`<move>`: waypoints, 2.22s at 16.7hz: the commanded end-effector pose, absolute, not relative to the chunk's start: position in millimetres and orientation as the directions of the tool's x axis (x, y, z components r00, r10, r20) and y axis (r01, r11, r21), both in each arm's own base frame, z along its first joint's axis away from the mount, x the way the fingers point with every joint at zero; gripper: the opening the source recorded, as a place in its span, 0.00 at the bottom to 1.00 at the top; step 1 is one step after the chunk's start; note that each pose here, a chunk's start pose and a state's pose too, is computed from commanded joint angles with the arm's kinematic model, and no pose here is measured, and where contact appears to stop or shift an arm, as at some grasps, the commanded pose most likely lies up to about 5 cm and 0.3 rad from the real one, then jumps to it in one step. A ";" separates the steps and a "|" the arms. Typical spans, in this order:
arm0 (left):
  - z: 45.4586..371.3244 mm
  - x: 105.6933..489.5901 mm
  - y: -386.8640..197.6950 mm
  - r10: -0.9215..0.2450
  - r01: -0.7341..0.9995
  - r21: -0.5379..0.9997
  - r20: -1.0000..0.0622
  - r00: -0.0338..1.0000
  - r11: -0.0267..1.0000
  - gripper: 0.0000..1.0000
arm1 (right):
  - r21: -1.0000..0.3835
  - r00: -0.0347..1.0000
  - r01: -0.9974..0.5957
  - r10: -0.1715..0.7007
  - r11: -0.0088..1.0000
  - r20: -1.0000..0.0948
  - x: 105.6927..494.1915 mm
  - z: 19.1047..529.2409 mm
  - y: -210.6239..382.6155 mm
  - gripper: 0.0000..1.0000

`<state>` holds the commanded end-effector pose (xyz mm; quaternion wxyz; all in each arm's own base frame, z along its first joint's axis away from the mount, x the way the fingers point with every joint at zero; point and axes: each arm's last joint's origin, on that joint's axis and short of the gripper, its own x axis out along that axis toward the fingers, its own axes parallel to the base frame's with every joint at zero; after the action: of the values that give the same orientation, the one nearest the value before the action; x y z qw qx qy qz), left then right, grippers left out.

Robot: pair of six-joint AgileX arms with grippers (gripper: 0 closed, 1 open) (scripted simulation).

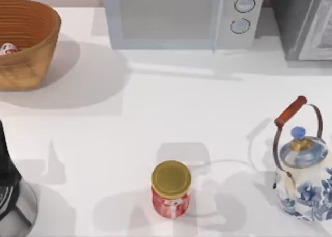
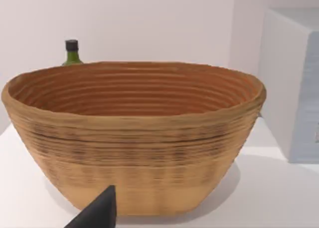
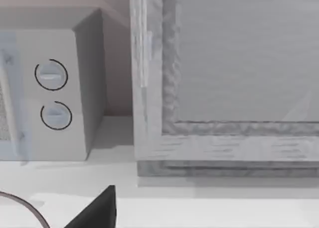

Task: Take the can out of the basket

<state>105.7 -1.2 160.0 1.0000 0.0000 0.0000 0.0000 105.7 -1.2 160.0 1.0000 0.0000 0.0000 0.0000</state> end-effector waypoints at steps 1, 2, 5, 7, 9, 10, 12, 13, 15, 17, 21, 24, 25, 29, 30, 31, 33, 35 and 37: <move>160.0 105.7 -1.2 0.000 0.000 0.000 0.000 1.000 1.000 1.00 | 0.000 1.000 0.000 0.000 1.000 0.000 105.7 160.0 -1.2 1.00; 160.0 105.7 -1.2 0.000 0.000 0.000 0.000 1.000 1.000 1.00 | 0.000 1.000 0.000 0.000 1.000 0.000 105.7 160.0 -1.2 1.00; 168.7 106.1 -0.2 0.011 -0.011 0.002 -0.033 0.999 1.000 1.00 | 0.000 1.000 0.000 0.000 1.000 0.000 105.7 160.0 -1.2 1.00; 182.8 108.0 1.0 0.022 -0.022 0.005 -0.087 0.996 1.000 1.00 | 0.000 1.000 0.000 0.000 1.000 0.000 105.7 160.0 -1.2 1.00; 201.9 112.6 2.5 0.033 -0.031 0.010 -0.159 0.987 0.999 1.00 | 0.000 1.000 0.000 0.000 1.000 0.000 105.7 160.0 -1.2 1.00; 213.5 116.6 3.3 0.037 -0.035 0.012 -0.202 0.979 0.999 1.00 | 0.000 1.000 0.000 0.000 1.000 0.000 105.7 160.0 -1.2 1.00; 239.0 128.7 5.3 0.043 -0.040 0.017 -0.294 0.955 0.999 1.00 | 0.000 1.000 0.000 0.000 1.000 0.000 105.7 160.0 -1.2 1.00; 252.6 137.3 6.6 0.045 -0.041 0.019 -0.343 0.938 0.999 1.00 | 0.000 1.000 0.000 0.000 1.000 0.000 105.7 160.0 -1.2 1.00; 279.8 160.3 9.7 0.046 -0.041 0.022 -0.443 0.895 0.999 1.00 | 0.000 1.000 0.000 0.000 1.000 0.000 105.7 160.0 -1.2 1.00; 304.3 190.8 14.0 0.045 -0.039 0.023 -0.543 0.839 0.999 1.00 | 0.000 1.000 0.000 0.000 1.000 0.000 105.7 160.0 -1.2 1.00; 334.6 270.7 26.5 0.036 -0.032 0.020 -0.724 0.689 0.999 1.00 | 0.000 1.000 0.000 0.000 1.000 0.000 105.7 160.0 -1.2 1.00; 334.4 337.2 38.7 0.024 -0.027 0.011 -0.830 0.558 1.000 1.00 | 0.000 1.000 0.000 0.000 1.000 0.000 105.7 160.0 -1.2 1.00; 329.8 358.6 42.9 0.019 -0.025 0.007 -0.858 0.514 1.000 1.00 | 0.000 1.000 0.000 0.000 1.000 0.000 105.7 160.0 -1.2 1.00; 293.9 432.1 58.1 -0.005 -0.016 -0.011 -0.938 0.346 1.000 1.00 | 0.000 1.000 0.000 0.000 1.000 0.000 105.7 160.0 -1.2 1.00; 282.2 446.4 60.9 -0.011 -0.013 -0.016 -0.951 0.308 1.000 1.00 | 0.000 1.000 0.000 0.000 1.000 0.000 105.7 160.0 -1.2 1.00; 270.0 459.0 63.3 -0.017 -0.010 -0.021 -0.962 0.273 1.000 1.00 | 0.000 1.000 0.000 0.000 1.000 0.000 105.7 160.0 -1.2 1.00; 245.7 479.2 66.6 -0.029 -0.003 -0.030 -0.977 0.212 1.000 1.00 | 0.000 1.000 0.000 0.000 1.000 0.000 105.7 160.0 -1.2 1.00; 223.7 493.1 68.0 -0.039 0.004 -0.039 -0.986 0.163 0.999 1.00 | 0.000 1.000 0.000 0.000 1.000 0.000 105.7 160.0 -1.2 1.00; 206.5 501.7 67.7 -0.046 0.012 -0.045 -0.991 0.128 0.999 1.00 | 0.000 1.000 0.000 0.000 1.000 0.000 105.7 160.0 -1.2 1.00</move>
<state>501.7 67.7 206.5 0.7508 -0.0128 0.6601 -0.0194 105.7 -1.2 160.0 1.0000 0.0000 0.0000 0.0000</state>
